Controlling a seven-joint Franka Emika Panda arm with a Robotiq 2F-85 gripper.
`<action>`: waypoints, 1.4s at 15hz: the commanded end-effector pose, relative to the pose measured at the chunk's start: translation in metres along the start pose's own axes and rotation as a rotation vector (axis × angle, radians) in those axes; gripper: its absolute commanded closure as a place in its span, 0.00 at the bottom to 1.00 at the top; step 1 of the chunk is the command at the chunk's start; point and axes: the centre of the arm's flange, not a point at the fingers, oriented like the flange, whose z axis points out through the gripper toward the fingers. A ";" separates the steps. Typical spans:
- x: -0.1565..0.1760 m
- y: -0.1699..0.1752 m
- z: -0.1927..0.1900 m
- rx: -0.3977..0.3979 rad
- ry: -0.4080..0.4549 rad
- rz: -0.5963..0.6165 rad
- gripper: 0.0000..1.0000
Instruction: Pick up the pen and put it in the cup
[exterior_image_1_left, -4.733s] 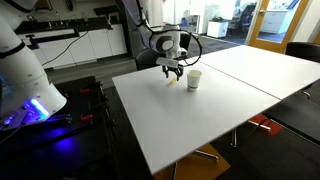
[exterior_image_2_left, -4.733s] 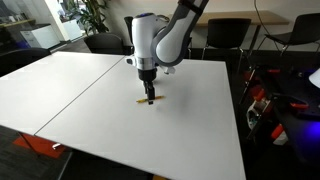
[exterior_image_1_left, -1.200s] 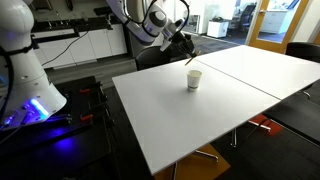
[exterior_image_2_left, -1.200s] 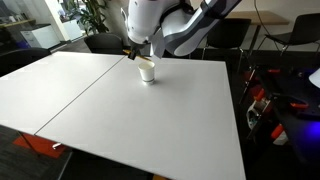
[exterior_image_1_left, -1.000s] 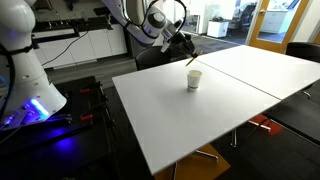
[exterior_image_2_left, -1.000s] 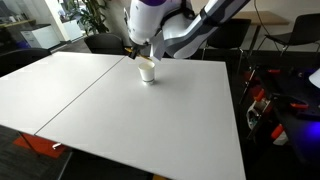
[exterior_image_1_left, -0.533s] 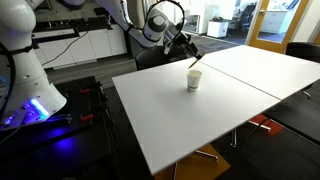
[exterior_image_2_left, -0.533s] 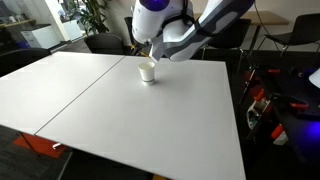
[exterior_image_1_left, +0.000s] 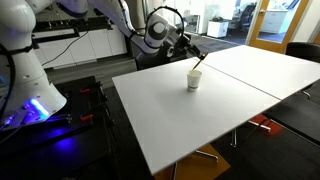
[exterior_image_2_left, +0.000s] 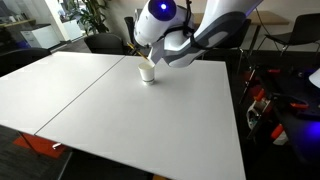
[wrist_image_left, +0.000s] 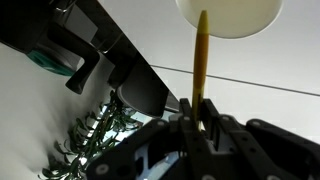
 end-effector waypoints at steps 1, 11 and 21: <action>-0.003 -0.004 0.007 0.005 0.055 0.020 0.96; -0.017 -0.020 0.017 0.033 0.050 0.020 0.96; -0.038 -0.022 0.022 0.034 0.010 0.036 0.96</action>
